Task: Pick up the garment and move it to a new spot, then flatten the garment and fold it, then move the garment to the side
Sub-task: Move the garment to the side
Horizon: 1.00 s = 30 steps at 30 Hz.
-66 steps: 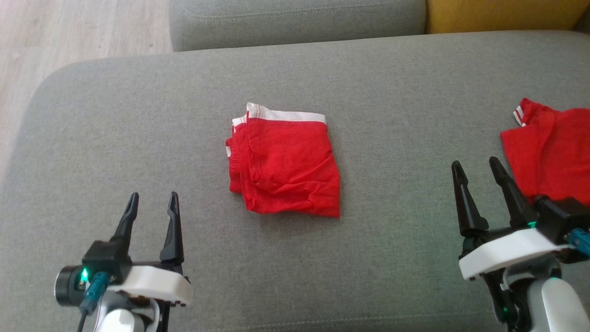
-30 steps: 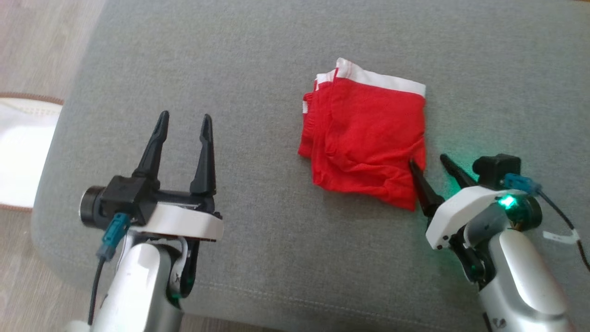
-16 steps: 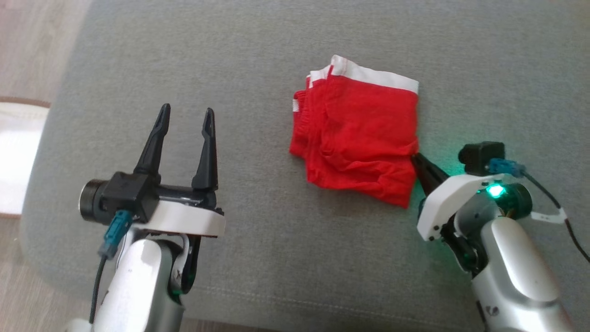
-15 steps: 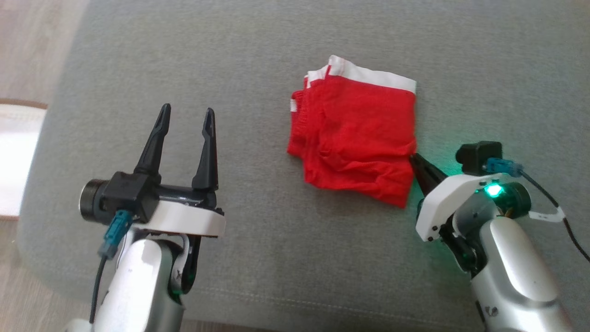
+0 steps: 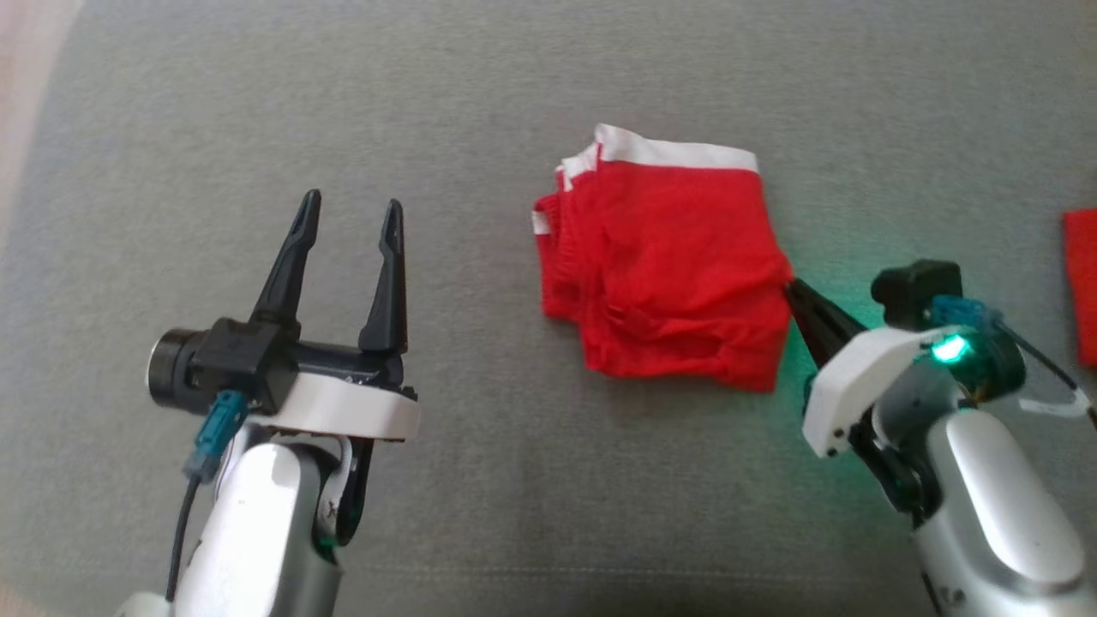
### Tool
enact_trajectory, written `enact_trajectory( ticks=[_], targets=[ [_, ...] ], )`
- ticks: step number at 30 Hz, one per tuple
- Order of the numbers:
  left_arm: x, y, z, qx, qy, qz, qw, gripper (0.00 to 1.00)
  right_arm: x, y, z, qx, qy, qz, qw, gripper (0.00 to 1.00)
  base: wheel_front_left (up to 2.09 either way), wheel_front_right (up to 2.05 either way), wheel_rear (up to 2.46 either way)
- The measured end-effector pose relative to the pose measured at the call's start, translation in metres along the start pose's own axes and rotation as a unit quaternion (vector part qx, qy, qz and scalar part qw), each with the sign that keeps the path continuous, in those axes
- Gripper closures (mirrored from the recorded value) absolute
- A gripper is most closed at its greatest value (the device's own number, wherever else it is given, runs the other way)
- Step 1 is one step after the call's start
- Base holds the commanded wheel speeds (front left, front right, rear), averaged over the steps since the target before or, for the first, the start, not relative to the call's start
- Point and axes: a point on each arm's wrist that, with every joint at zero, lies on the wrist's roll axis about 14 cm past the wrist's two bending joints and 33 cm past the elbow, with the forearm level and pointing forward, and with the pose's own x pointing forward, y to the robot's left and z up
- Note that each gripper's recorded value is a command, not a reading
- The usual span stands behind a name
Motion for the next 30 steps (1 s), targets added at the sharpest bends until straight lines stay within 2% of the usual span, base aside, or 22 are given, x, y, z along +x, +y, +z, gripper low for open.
enact_trajectory(
  ticks=[8,15,22,30],
  targets=[
    [0.015,-0.032,-0.002,-0.012,-0.008,-0.048,0.999,0.0,-0.03,-0.04,-0.035,0.038,0.052,-0.054,0.996,1.0,0.0,0.0,0.0],
    [0.033,-0.071,-0.008,-0.022,-0.014,-0.111,0.993,0.0,-0.058,-0.079,-0.05,0.059,0.055,-0.113,0.99,1.0,0.0,0.0,0.0],
    [0.055,-0.109,-0.019,-0.044,-0.02,-0.166,0.985,0.0,-0.095,-0.178,-0.005,0.025,0.006,-0.229,0.973,1.0,0.0,0.0,0.0],
    [0.067,-0.125,-0.048,-0.054,0.001,-0.193,0.98,0.0,-0.133,-0.253,0.02,0.011,-0.023,-0.322,0.946,1.0,0.0,0.0,0.0]
  ],
)
